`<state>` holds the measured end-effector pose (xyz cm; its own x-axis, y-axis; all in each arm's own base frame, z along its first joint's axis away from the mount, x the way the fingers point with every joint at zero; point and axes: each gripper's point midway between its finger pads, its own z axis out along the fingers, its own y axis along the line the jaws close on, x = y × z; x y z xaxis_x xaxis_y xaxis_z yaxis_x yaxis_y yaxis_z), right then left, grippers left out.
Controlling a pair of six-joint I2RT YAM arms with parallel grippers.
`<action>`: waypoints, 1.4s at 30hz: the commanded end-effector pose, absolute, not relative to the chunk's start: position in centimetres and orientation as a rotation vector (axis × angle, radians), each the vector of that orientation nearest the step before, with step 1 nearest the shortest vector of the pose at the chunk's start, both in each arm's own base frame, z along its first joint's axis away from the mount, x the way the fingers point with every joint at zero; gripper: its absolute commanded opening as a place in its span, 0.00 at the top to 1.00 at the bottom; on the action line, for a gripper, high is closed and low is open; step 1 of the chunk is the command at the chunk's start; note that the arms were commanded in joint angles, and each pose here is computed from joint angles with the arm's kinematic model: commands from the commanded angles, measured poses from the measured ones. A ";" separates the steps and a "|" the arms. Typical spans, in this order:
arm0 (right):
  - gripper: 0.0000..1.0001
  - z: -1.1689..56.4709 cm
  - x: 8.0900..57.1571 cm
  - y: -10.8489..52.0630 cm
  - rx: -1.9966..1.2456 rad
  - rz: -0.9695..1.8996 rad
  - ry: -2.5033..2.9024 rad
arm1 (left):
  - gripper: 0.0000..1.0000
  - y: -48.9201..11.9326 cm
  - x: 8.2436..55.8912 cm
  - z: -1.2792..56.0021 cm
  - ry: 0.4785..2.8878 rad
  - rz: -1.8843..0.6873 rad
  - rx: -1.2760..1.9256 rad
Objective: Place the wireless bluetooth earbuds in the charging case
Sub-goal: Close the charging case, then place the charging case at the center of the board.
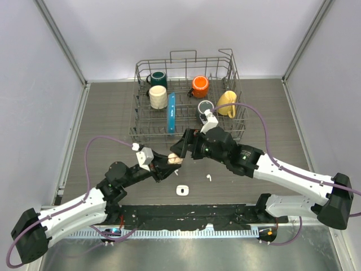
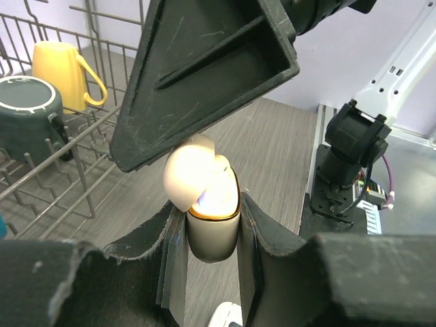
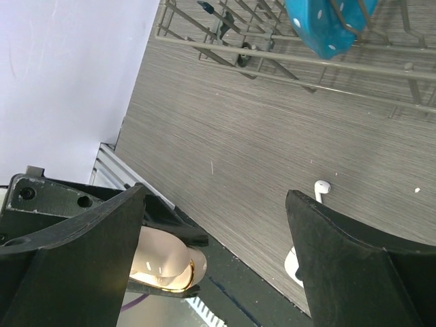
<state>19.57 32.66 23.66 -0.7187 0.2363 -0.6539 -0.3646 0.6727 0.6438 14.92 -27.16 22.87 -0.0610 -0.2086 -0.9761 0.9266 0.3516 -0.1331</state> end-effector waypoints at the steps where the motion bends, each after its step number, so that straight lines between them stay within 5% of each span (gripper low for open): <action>1: 0.11 23.9 17.9 33.4 -0.227 1.097 2.141 | 1.00 -26.2 15.8 27.0 1.167 -1.053 0.640; 13: 0.11 23.2 19.0 31.1 -0.251 0.827 2.151 | 1.00 -25.6 16.3 26.8 1.190 -1.040 0.591; 19: 0.11 24.6 21.7 25.9 0.171 0.715 2.024 | 1.00 -23.7 19.3 25.9 1.452 -1.046 0.236; 25: 0.11 23.8 21.5 23.7 0.268 0.701 2.009 | 1.00 -21.8 20.8 19.3 1.738 -0.994 -0.013; 42: 0.11 22.1 20.9 24.9 0.201 0.694 2.098 | 0.97 -17.8 19.2 8.4 1.998 -0.988 -0.562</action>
